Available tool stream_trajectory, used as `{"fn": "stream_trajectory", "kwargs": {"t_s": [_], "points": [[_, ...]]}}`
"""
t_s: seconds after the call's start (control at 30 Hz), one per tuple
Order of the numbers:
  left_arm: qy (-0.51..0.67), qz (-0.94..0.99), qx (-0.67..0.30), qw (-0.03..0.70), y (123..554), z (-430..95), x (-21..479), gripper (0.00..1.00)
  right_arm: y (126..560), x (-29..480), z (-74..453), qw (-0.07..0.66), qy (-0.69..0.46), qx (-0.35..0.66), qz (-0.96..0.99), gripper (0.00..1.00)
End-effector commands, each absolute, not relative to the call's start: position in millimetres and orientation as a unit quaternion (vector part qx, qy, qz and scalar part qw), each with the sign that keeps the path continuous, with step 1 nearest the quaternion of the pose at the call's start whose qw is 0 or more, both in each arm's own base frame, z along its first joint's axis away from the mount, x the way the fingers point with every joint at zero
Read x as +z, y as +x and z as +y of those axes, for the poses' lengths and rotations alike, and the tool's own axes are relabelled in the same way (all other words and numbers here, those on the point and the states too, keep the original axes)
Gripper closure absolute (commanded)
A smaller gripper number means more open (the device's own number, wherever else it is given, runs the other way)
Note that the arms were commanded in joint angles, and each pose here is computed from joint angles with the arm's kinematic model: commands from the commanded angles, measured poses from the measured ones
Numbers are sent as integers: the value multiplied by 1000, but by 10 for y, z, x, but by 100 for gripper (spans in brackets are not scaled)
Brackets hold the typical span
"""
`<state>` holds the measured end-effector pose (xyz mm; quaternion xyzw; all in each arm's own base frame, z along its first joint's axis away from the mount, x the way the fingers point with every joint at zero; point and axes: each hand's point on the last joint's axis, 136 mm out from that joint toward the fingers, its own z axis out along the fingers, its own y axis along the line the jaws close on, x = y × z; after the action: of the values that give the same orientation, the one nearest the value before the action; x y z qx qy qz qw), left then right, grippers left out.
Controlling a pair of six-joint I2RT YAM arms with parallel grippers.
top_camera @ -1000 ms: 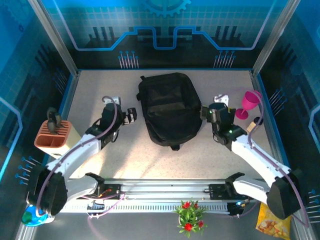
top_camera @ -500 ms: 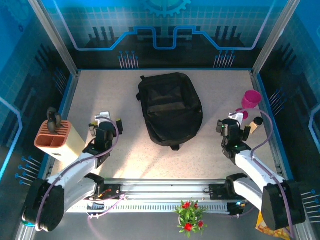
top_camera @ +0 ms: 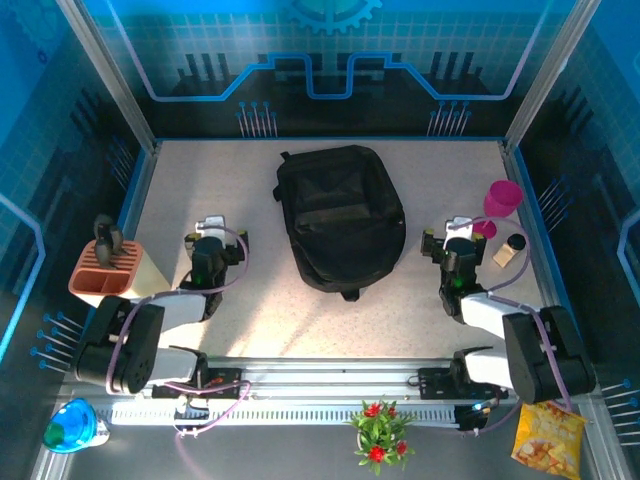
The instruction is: Pack the student bag
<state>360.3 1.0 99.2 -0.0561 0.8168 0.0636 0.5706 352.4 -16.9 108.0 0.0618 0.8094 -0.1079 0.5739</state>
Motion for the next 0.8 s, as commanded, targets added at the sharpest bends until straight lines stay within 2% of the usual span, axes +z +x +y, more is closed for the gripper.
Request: {"fn": "stream_trajectory", "kwargs": {"t_s": [0.0,0.3,0.53,0.77], "points": [[-31,781,14,624,3780,-69,1251,1,3709,1284,-126,621,54,-86,777,0],[-37,797,-19,603,3886,-21,984,1,3801,1203,-61,615,35,-70,785,0],[-47,812,-6,582,3984,26,949,1,3870,1116,99,606,-7,-46,794,0],[-46,811,-7,583,3979,22,951,1,3926,1021,56,594,3,-56,802,0]]}}
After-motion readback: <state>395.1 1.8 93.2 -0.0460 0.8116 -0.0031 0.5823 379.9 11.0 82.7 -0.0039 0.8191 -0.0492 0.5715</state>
